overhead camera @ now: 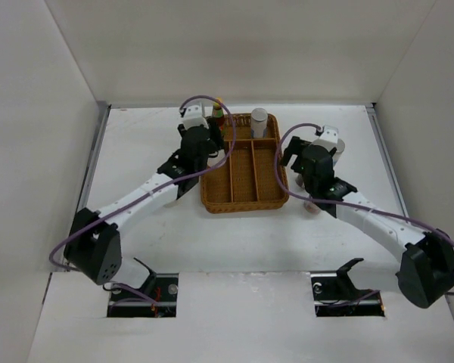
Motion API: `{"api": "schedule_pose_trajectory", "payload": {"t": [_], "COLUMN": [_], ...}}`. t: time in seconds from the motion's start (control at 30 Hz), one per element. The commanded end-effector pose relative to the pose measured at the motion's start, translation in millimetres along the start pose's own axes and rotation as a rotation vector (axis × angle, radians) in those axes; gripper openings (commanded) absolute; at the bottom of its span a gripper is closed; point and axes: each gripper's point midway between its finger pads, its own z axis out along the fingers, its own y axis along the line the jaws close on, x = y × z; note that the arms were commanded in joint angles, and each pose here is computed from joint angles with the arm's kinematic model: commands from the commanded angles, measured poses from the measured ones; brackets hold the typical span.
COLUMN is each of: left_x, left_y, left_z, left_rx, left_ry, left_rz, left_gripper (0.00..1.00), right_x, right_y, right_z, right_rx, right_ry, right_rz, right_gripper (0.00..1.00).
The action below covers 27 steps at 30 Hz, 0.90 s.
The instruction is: Organize the condiment bottles
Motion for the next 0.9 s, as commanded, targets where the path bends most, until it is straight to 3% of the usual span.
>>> {"api": "schedule_pose_trajectory", "payload": {"t": [0.0, 0.27, 0.43, 0.53, 0.73, 0.8, 0.87], "left_x": [3.0, 64.5, 98.2, 108.6, 80.8, 58.1, 31.2], "left_y": [-15.2, -9.8, 9.6, 13.6, 14.7, 8.7, -1.0], "left_z": [6.3, 36.6, 51.4, 51.5, 31.5, 18.4, 1.9], "left_rx": [0.037, -0.015, -0.091, -0.097, -0.077, -0.048, -0.008], "left_ry": [-0.024, 0.043, 0.047, 0.047, -0.014, -0.051, -0.097], "left_rz": [-0.014, 0.053, 0.095, 0.099, 0.059, 0.029, -0.004], "left_gripper": [0.27, 0.28, 0.34, 0.45, 0.90, 0.98, 1.00], "right_x": [3.0, 39.0, 43.1, 42.2, 52.6, 54.9, 55.1], "right_y": [-36.6, -69.5, -78.9, -82.0, -75.2, -75.2, -77.0], "right_z": [2.6, 19.2, 36.0, 46.3, 58.8, 61.1, 63.6], "right_rx": [0.146, 0.270, 0.315, 0.327, 0.311, 0.309, 0.314], "right_ry": [0.012, 0.115, 0.136, 0.140, 0.158, 0.154, 0.153], "right_rz": [-0.005, -0.069, -0.067, -0.056, -0.050, -0.047, -0.044], "right_gripper": [0.94, 0.98, 1.00, 1.00, 0.98, 0.97, 0.95]}}
